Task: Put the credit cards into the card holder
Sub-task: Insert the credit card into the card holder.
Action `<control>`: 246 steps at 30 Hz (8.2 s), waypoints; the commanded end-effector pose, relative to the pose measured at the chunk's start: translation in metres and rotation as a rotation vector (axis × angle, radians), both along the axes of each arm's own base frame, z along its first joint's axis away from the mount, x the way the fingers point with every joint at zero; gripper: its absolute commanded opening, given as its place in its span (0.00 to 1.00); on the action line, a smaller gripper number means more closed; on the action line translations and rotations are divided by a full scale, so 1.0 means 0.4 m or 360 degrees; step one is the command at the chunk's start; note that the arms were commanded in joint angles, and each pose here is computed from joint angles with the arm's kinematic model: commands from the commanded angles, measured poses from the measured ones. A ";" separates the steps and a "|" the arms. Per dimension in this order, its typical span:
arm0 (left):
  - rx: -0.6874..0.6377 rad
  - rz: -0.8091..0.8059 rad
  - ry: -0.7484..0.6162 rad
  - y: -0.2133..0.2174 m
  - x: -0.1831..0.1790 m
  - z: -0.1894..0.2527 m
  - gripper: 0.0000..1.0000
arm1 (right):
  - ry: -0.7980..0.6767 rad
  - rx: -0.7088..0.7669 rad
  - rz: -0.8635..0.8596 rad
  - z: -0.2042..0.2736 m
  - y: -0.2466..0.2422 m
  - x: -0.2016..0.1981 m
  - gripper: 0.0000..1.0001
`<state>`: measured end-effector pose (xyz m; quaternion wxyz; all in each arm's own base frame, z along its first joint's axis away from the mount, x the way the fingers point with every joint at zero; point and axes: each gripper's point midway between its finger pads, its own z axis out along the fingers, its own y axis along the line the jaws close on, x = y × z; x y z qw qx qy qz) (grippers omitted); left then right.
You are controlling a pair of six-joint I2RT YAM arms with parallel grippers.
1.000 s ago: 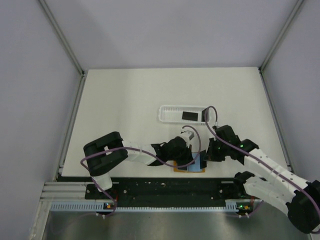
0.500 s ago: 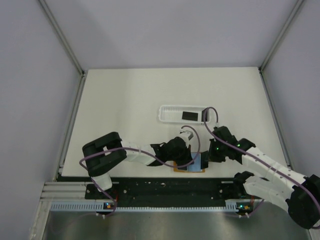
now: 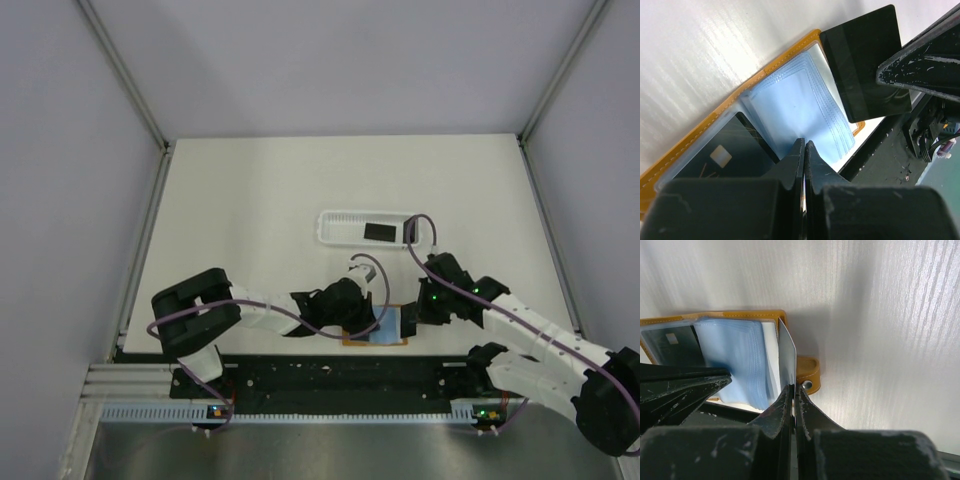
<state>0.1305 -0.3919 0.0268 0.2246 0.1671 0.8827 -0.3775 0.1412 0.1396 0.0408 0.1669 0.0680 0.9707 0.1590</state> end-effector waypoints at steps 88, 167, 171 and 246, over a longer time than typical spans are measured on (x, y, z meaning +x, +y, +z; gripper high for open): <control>0.0217 0.0031 0.0066 0.097 -0.031 -0.063 0.00 | 0.0028 0.0675 0.0039 -0.027 0.101 -0.114 0.00; 0.0333 0.0298 0.0007 0.279 -0.036 -0.059 0.00 | -0.0142 0.1048 0.0429 0.114 0.304 -0.030 0.00; 0.0332 0.0308 -0.0010 0.283 -0.032 -0.051 0.00 | -0.0136 0.0973 0.0397 0.086 0.306 -0.024 0.00; 0.0271 0.0273 0.0006 0.278 -0.047 -0.053 0.00 | -0.0113 0.0725 0.0543 0.071 0.246 -0.006 0.00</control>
